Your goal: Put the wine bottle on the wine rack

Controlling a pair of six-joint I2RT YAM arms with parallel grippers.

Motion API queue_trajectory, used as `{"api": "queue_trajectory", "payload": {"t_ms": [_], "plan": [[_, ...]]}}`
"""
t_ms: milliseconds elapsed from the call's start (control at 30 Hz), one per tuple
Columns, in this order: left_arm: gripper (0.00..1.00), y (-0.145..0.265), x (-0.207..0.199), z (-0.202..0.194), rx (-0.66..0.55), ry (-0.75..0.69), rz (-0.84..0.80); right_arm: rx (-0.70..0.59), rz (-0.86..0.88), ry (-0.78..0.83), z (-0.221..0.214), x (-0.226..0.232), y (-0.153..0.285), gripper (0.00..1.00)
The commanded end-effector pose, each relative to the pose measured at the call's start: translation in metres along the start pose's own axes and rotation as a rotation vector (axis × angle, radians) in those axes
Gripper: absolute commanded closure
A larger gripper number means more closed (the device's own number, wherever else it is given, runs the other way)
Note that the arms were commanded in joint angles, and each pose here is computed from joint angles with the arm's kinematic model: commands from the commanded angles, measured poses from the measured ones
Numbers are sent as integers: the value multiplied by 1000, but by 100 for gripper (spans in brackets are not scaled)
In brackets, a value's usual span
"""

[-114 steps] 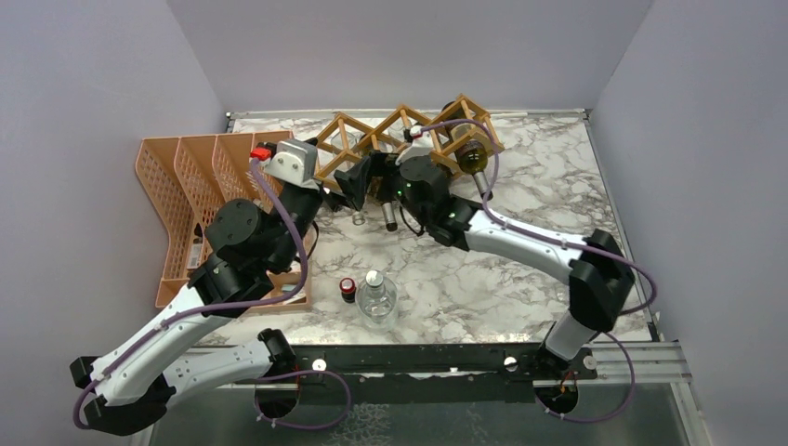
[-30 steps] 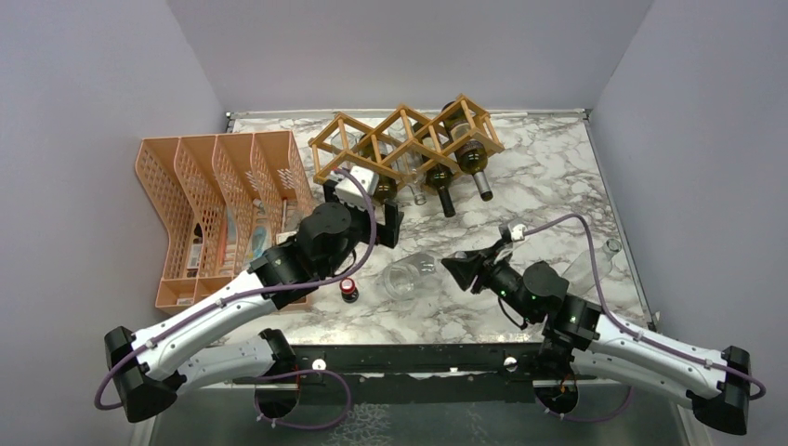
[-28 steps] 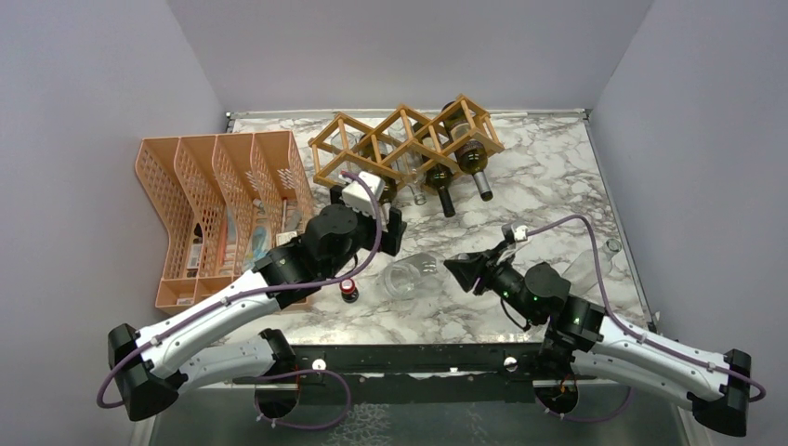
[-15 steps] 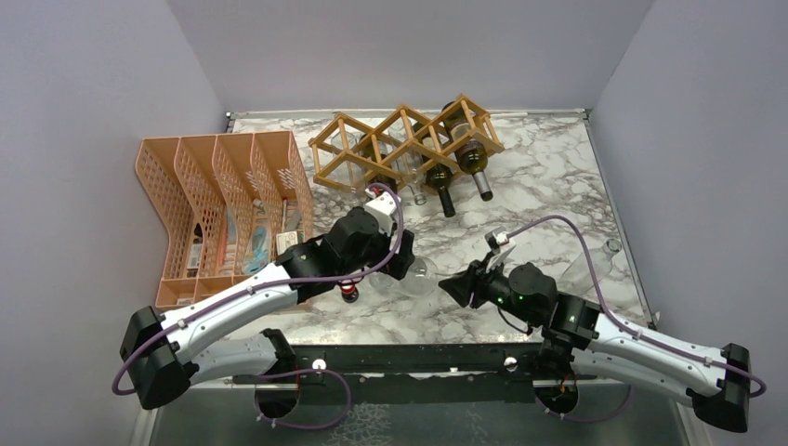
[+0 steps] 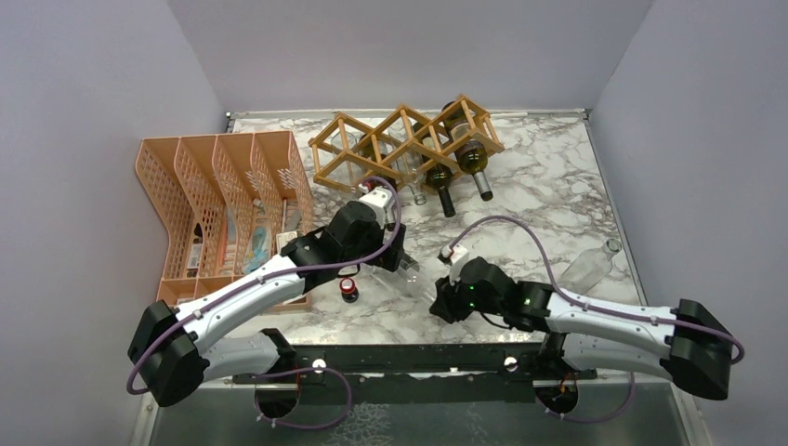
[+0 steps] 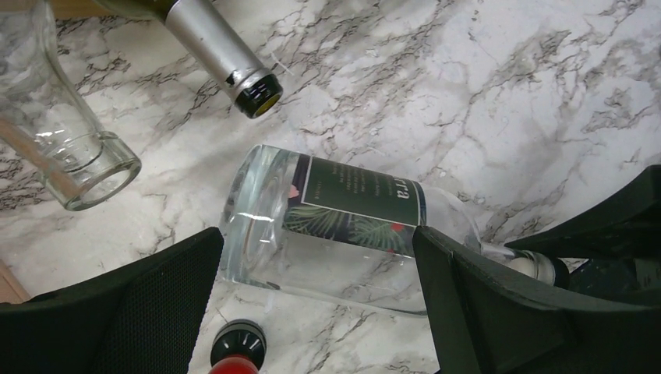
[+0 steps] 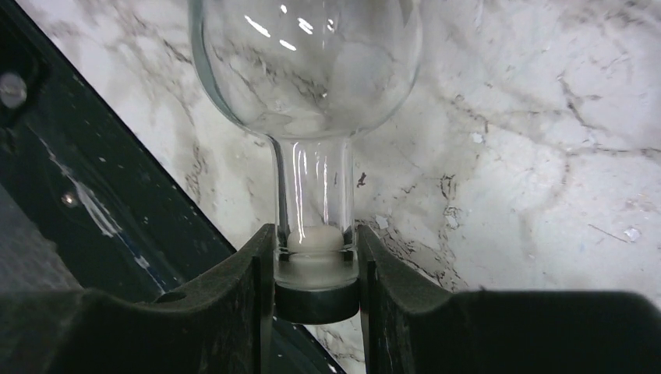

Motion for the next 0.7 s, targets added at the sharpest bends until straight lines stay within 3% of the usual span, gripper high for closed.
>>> {"api": "queue_trajectory", "payload": {"t_ms": [0,167,400,567,667], "plan": [[2,-5,13,-6,22,48,18,83,70,69,3,12,-12,99],[2,-8,22,-6,23,73,24,151,66,93,0,12,-28,97],[3,-5,28,-3,5,79,40,238,77,102,-3,16,-40,62],[3,1,28,7,-25,66,53,264,62,114,-3,15,-50,51],[3,7,30,17,-66,54,69,252,64,130,2,16,-56,49]]}}
Point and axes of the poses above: each gripper's point midway between its finger pads, its own y axis back along the fingers, its own x axis along the line the jaws close on, z = x × y, the point moved 3 cm from there along y, back along the fingers, and after that the axes turned 9 degrees about y, right-handed, at the moved point
